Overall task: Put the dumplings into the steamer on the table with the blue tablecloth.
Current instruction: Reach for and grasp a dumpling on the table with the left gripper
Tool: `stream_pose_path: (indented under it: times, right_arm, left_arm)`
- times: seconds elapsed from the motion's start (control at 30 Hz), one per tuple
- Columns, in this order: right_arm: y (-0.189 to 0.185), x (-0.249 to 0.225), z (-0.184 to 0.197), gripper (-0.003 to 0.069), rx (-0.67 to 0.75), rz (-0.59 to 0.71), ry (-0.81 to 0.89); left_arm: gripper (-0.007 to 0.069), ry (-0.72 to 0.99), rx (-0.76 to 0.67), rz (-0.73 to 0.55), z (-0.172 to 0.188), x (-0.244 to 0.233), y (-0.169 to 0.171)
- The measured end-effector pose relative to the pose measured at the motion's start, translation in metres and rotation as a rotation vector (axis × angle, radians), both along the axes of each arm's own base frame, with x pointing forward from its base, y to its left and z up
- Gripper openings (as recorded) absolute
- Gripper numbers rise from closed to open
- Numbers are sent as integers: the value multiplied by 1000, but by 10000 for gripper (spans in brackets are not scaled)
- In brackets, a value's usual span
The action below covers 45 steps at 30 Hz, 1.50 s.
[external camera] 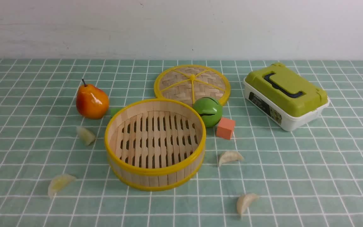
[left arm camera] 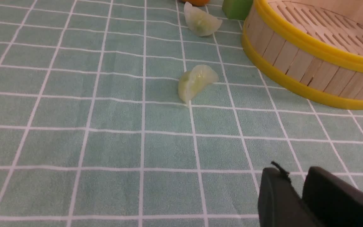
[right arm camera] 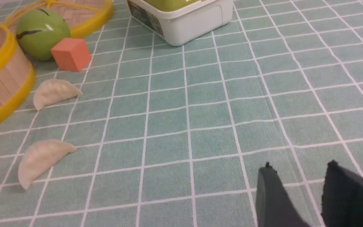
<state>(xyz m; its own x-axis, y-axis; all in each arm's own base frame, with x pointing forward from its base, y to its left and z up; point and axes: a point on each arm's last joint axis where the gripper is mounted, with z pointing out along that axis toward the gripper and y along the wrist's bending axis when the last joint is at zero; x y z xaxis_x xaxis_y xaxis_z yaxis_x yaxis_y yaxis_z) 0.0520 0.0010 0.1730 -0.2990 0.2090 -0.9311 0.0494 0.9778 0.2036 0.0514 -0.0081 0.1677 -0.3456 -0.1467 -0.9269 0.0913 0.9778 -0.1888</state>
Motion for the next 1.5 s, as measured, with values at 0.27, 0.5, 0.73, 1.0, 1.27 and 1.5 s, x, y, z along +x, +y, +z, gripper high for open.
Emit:
stream_pose_path:
  times: [0.27, 0.5, 0.73, 1.0, 1.27, 1.5]
  right_arm:
    - [0, 0, 0, 240, -1, 0, 0]
    - [0, 0, 0, 240, 0, 0, 0]
    - [0, 0, 0, 240, 0, 0, 0]
    - [0, 0, 0, 240, 0, 0, 0]
    - [0, 0, 1, 240, 0, 0, -15]
    - [0, 4, 18, 240, 0, -3, -234]
  left_arm:
    - [133, 0, 0, 0, 0, 0, 0]
    - [144, 0, 0, 0, 0, 0, 0]
    - [148, 0, 0, 0, 0, 0, 0]
    - [154, -1, 0, 0, 0, 0, 0]
    - [164, -34, -15, 0, 3, 1, 0]
    - [166, -329, -68, -1, 30, 5, -1]
